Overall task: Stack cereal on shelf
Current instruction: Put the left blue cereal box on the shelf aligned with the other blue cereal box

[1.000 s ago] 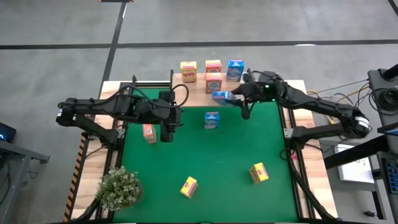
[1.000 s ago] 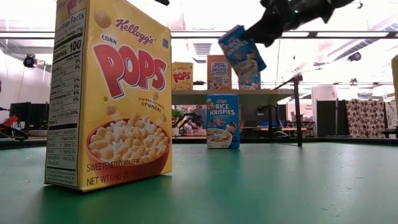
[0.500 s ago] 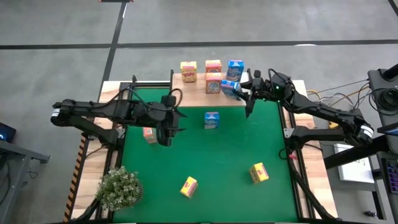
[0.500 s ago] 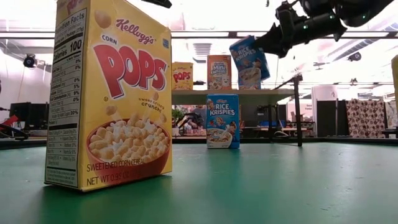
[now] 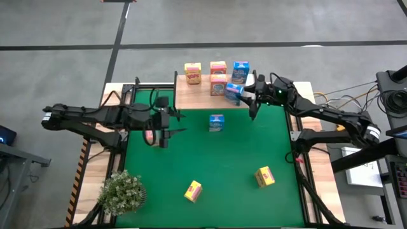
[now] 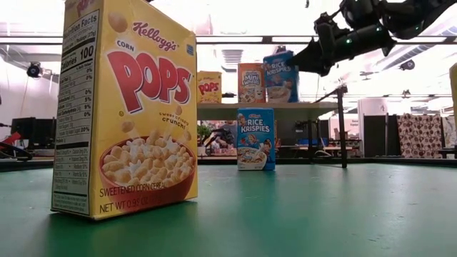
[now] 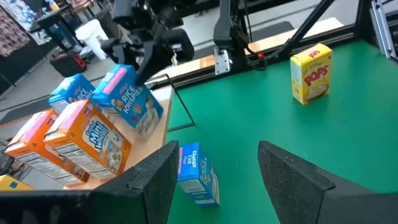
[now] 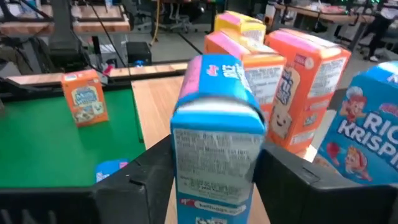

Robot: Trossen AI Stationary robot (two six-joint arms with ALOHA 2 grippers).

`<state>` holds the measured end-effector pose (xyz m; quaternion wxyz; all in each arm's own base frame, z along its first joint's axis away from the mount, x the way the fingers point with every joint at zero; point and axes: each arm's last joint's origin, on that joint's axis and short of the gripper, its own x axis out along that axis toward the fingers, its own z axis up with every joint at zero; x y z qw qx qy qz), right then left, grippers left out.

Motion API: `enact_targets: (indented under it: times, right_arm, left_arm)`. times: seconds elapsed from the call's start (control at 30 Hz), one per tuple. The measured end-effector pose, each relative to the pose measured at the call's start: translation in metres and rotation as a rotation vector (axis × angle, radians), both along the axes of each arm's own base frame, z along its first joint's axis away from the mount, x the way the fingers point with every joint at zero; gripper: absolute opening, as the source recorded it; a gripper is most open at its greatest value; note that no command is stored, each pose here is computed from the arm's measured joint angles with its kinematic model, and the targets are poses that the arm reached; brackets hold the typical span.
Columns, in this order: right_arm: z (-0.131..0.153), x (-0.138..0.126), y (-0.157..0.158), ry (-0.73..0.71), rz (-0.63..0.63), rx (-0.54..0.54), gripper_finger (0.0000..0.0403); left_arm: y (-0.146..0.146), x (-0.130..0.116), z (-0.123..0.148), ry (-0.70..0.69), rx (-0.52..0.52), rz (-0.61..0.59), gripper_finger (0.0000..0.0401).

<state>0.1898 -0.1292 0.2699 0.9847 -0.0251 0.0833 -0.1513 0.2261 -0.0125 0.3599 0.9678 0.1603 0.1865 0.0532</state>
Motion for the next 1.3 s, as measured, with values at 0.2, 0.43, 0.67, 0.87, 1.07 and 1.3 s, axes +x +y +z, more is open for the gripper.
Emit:
enact_targets:
  times: [0.2,0.43,0.67,0.87,1.07,1.3]
  right_arm:
    - [0.004,-0.004,0.0,-0.012,-0.035,-0.016,0.0221]
    - [0.017,-0.014,0.007,-0.07,-0.073,0.002,0.0242]
    - [0.056,-0.012,0.006,-0.037,-0.083,0.092,0.0242]
    - [0.096,0.0,-0.003,0.108,-0.094,0.196,0.0241]
    - [0.124,0.02,-0.018,0.318,-0.091,0.28,0.0237]
    - [0.134,0.041,-0.034,0.524,-0.085,0.366,0.0242]
  left_arm:
    - [0.0,0.0,0.0,-0.002,-0.006,0.004,0.0203]
    - [0.0,0.0,-0.008,0.029,-0.003,0.004,0.0203]
    - [0.0,0.0,-0.02,0.064,0.004,0.003,0.0203]
    - [0.0,0.001,-0.023,0.071,0.014,0.006,0.0203]
    - [0.001,0.001,-0.023,0.073,0.029,0.001,0.0203]
    - [0.001,0.001,-0.024,0.076,0.03,0.001,0.0203]
